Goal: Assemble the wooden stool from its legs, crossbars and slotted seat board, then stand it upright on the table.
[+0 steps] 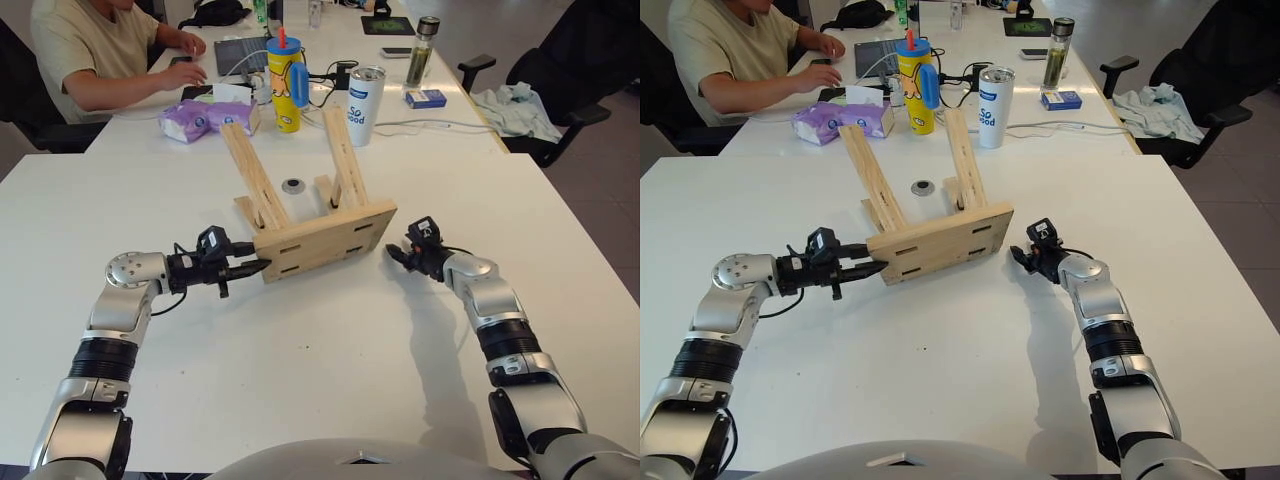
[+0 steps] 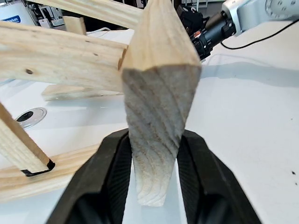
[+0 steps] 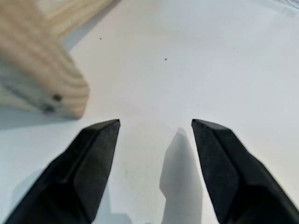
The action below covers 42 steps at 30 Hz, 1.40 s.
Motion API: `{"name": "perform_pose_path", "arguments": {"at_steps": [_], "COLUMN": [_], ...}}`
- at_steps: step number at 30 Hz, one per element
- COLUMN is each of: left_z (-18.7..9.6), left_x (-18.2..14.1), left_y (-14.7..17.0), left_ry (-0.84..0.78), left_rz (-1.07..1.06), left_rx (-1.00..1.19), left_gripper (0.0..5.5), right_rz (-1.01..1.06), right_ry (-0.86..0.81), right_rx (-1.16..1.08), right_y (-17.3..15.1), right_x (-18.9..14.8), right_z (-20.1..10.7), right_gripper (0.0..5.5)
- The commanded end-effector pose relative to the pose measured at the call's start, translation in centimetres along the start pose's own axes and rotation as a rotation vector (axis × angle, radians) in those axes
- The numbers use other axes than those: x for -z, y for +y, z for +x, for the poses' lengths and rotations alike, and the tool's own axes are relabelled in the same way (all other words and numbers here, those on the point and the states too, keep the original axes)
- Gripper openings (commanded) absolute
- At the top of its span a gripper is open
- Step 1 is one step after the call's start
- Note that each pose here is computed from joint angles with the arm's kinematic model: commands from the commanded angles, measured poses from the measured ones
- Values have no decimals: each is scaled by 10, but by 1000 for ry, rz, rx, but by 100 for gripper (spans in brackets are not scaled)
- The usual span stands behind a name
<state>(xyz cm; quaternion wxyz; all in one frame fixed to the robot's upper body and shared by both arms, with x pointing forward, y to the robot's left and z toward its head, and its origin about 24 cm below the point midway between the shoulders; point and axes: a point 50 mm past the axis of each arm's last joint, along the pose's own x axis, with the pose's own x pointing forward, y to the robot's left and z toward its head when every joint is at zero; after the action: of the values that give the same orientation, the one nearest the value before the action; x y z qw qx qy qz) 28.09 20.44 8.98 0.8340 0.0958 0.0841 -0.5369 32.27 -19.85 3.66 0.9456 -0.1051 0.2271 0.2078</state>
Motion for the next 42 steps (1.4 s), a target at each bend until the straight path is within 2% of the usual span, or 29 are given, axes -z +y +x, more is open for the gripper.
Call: {"name": "perform_pose_path", "arguments": {"at_steps": [1,4,6,8,11,13,14,16,19,22,29,32,33,37,42], "left_z": [1,-3,-13,-23,-36,-45,-47,-54,-61,-62,-64,-72,-78,-96,-107], "left_x": [-53,-110,-151,-180,-206,-212,-211,-187,-120,-64,1,12,11,5,1], "left_y": [1,2,10,20,43,64,75,100,119,122,113,109,110,115,119], "left_ry": [-229,-477,-673,-803,-918,-934,-931,-902,-812,-748,-630,-613,-664,-888,-1030], "left_rz": [-167,-337,-457,-546,-666,-732,-778,-916,-1112,-1265,-1316,-1260,-1253,-1259,-1270], "left_rx": [41,91,113,105,2,-150,-227,-424,-651,-793,-935,-954,-957,-980,-998], "left_gripper": [133,133,133,133,133,133,133,132,131,131,135,135,173,240,328], "right_rz": [96,154,170,200,259,295,320,338,345,341,299,277,272,263,255], "right_ry": [65,99,125,138,174,199,199,186,174,173,163,176,179,193,196], "right_rx": [11,6,16,38,62,61,62,63,73,73,55,55,54,45,7], "right_y": [0,7,12,14,15,17,17,17,17,17,18,17,16,17,25], "right_x": [19,33,38,40,40,38,36,31,22,15,3,4,5,10,10], "right_z": [0,-2,-2,-2,-1,0,-1,0,2,4,9,8,8,9,13], "right_gripper": [285,285,285,285,285,285,285,285,285,285,285,285,285,285,285]}}
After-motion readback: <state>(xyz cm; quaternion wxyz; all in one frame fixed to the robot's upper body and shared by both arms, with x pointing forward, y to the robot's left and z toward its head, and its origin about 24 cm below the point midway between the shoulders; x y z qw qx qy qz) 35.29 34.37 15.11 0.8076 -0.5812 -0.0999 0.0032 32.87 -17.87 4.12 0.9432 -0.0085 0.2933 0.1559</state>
